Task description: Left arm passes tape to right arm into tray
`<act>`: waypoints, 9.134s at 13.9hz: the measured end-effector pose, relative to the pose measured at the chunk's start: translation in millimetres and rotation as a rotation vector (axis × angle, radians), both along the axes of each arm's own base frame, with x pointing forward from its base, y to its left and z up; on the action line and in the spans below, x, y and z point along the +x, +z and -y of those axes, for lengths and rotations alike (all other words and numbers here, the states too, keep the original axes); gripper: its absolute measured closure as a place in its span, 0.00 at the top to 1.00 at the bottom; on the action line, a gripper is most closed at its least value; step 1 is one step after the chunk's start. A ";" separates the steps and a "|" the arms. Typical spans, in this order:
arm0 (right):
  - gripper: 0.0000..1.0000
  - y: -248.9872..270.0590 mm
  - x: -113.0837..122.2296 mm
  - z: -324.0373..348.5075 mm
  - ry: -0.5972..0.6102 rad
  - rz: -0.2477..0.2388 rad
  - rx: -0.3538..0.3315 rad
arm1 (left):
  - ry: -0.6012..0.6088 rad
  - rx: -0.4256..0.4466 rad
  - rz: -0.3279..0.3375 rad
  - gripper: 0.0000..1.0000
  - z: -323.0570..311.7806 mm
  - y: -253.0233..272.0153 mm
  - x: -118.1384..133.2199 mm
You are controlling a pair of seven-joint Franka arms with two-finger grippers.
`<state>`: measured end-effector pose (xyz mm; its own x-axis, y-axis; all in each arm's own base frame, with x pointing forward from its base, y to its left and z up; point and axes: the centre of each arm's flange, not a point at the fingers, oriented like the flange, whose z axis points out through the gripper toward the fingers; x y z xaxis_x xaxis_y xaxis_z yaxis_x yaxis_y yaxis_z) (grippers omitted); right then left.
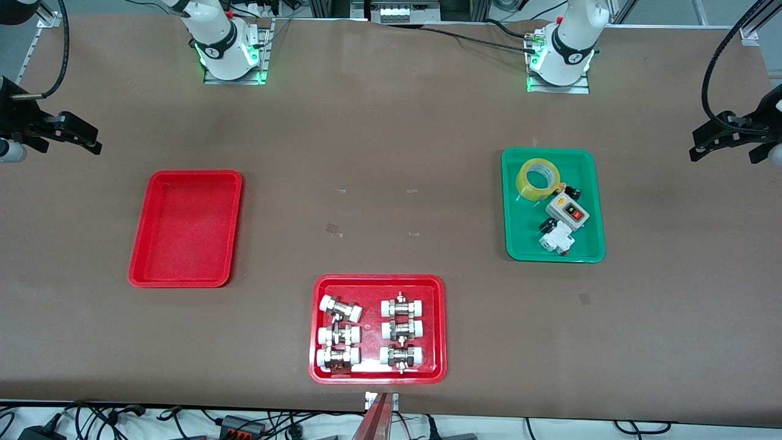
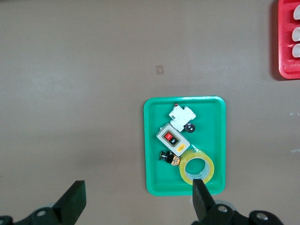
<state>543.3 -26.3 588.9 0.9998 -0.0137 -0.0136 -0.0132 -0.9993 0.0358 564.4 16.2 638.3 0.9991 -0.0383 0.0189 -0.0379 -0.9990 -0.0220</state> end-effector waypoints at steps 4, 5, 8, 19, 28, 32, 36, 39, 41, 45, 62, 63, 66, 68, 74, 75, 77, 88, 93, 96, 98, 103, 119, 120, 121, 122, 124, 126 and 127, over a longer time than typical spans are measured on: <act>1.00 -0.2 0.0 0.1 0.000 0.000 0.000 | 0.000 0.000 0.000 1.00 0.0 0.0 0.0; 1.00 -0.3 0.0 0.2 0.000 -0.001 0.000 | 0.000 0.000 -0.001 1.00 0.0 -0.1 -0.1; 1.00 0.0 0.3 -0.4 0.004 0.002 0.000 | 0.006 -0.001 -0.043 1.00 -0.1 -7.8 -2.3; 1.00 -1.4 2.3 0.0 0.004 0.007 0.000 | 0.010 -0.087 -0.324 1.00 36.3 -242.0 -26.7; 1.00 -9.0 7.8 -2.8 0.010 0.000 0.001 | 0.094 -0.053 -0.336 1.00 71.2 -375.4 -75.3; 1.00 -8.6 7.9 -2.8 0.010 0.001 0.001 | 0.107 -0.045 -0.328 0.99 82.7 -408.0 -91.9; 1.00 -14.4 10.4 -1.2 0.008 -0.010 0.001 | 0.144 -0.037 -0.317 0.74 80.7 -437.7 -111.9; 1.00 -15.2 10.7 -1.1 0.007 -0.011 0.001 | 0.147 -0.036 -0.320 0.43 82.6 -439.4 -113.8; 1.00 -15.1 10.8 -0.5 0.006 -0.011 0.001 | 0.148 -0.036 -0.321 0.22 82.9 -439.2 -113.9; 1.00 -15.0 10.8 -1.5 0.008 -0.010 0.002 | 0.146 -0.036 -0.316 0.21 83.9 -432.1 -111.4; 1.00 -50.8 33.5 -41.1 0.087 -0.054 0.008 | 0.379 -0.294 -0.231 0.21 335.5 -207.4 -54.6; 1.00 -60.0 38.4 -43.1 0.087 -0.065 0.024 | 0.394 -0.324 -0.232 0.21 358.1 -193.6 -53.4; 1.00 -76.1 47.4 -62.6 0.067 -0.087 0.192 | 0.432 -0.448 -0.263 0.21 397.0 -151.1 -50.8; 1.00 -82.8 50.3 -77.4 0.042 -0.103 0.328 | 0.455 -0.528 -0.277 0.21 400.5 -128.4 -43.7; 1.00 -84.9 59.7 -139.3 0.061 -0.112 0.796 | 0.473 -0.577 -0.280 0.21 400.0 -118.2 -35.9; 1.00 -78.4 60.2 -154.5 0.085 -0.104 0.839 | 0.473 -0.574 -0.288 0.21 401.3 -122.6 -35.4; 1.00 -64.7 63.5 -188.3 0.146 -0.090 0.884 | 0.471 -0.569 -0.306 0.21 405.9 -132.7 -35.1; 1.00 -107.5 70.3 -304.6 0.220 -0.140 1.063 | 0.475 -0.578 -0.304 0.21 407.6 -135.6 -32.1; 1.00 -113.2 58.7 -342.0 0.240 -0.158 1.089 | 0.476 -0.581 -0.301 0.21 407.6 -135.0 -31.6; 1.00 -113.6 56.9 -348.4 0.241 -0.156 1.092 | 0.477 -0.581 -0.301 0.21 407.5 -135.0 -31.5; 1.00 -115.6 56.8 -349.7 0.241 -0.158 1.091 | 0.477 -0.581 -0.301 0.21 407.5 -135.0 -31.5; 1.00 -122.1 55.0 -360.0 0.241 -0.156 1.086 | 0.478 -0.580 -0.301 0.21 407.5 -135.1 -31.5; 0.53 -123.4 52.8 -367.8 0.273 -0.134 1.090 | 0.480 -0.579 -0.304 0.21 407.3 -136.6 -31.0; 0.53 -123.4 52.8 -367.8 0.273 -0.134 1.090 | 0.480 -0.579 -0.304 0.21 407.3 -136.6 -31.0; 0.53 -123.4 52.9 -367.8 0.273 -0.134 1.090 | 0.480 -0.579 -0.304 0.22 407.3 -136.6 -31.0; 0.53 -123.7 52.9 -367.8 0.274 -0.134 1.090 | 0.480 -0.580 -0.303 0.26 407.3 -136.4 -31.0; 0.53 -126.0 53.9 -367.3 0.275 -0.132 1.089 | 0.480 -0.581 -0.302 0.44 407.3 -135.8 -30.9; 0.53 -128.7 55.0 -366.7 0.289 -0.122 1.089 | 0.480 -0.581 -0.302 0.63 407.3 -135.8 -30.9; 0.53 -129.7 55.5 -366.3 0.294 -0.119 1.089 | 0.480 -0.581 -0.302 0.75 407.3 -135.7 -30.9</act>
<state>598.8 340.0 459.2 0.9539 0.2987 0.0299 0.1723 -0.4630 -0.8695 533.5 -391.1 502.6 0.8693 0.3283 -0.3694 0.4761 -0.7569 0.4477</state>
